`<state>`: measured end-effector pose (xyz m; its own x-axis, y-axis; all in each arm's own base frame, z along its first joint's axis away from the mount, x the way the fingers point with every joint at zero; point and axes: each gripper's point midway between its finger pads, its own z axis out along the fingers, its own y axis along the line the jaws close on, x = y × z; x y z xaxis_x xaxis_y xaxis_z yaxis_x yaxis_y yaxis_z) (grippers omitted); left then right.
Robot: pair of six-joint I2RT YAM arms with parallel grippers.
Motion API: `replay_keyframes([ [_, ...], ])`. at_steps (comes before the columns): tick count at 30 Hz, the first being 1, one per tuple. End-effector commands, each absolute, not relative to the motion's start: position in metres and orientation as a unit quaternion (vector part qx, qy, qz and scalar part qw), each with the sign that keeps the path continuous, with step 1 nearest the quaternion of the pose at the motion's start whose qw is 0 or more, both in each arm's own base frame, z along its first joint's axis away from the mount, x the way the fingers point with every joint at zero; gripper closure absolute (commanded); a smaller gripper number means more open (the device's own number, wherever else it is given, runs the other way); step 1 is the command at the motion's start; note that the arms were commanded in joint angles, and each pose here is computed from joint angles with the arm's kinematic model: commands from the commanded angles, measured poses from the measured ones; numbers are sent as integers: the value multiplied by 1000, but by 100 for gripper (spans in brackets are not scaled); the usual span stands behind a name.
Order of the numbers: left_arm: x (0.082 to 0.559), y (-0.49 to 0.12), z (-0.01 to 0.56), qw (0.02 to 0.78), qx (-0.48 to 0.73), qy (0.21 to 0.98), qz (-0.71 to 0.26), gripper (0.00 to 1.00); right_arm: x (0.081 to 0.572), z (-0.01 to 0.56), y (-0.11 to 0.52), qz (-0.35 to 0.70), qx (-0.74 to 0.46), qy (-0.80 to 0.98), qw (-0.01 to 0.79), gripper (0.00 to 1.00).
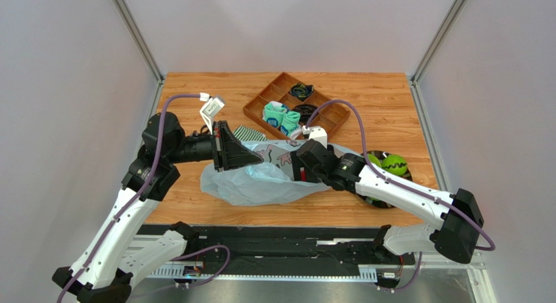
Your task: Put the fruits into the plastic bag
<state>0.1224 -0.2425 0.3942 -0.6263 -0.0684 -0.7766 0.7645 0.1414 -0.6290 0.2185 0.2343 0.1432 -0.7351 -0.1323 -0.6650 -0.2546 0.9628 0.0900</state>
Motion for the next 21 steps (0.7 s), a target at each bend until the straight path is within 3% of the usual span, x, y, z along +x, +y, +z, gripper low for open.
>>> replay_keyframes([
  [1,122,-243,399,349,267,661,-609,100,223,154,256,136,-109,917,359,13],
  [11,128,-245,393,349,261,669,-602,100,219,178,275,200,-142,896,370,7],
  [21,158,-234,378,388,253,699,-545,100,205,263,266,299,-164,814,470,10],
])
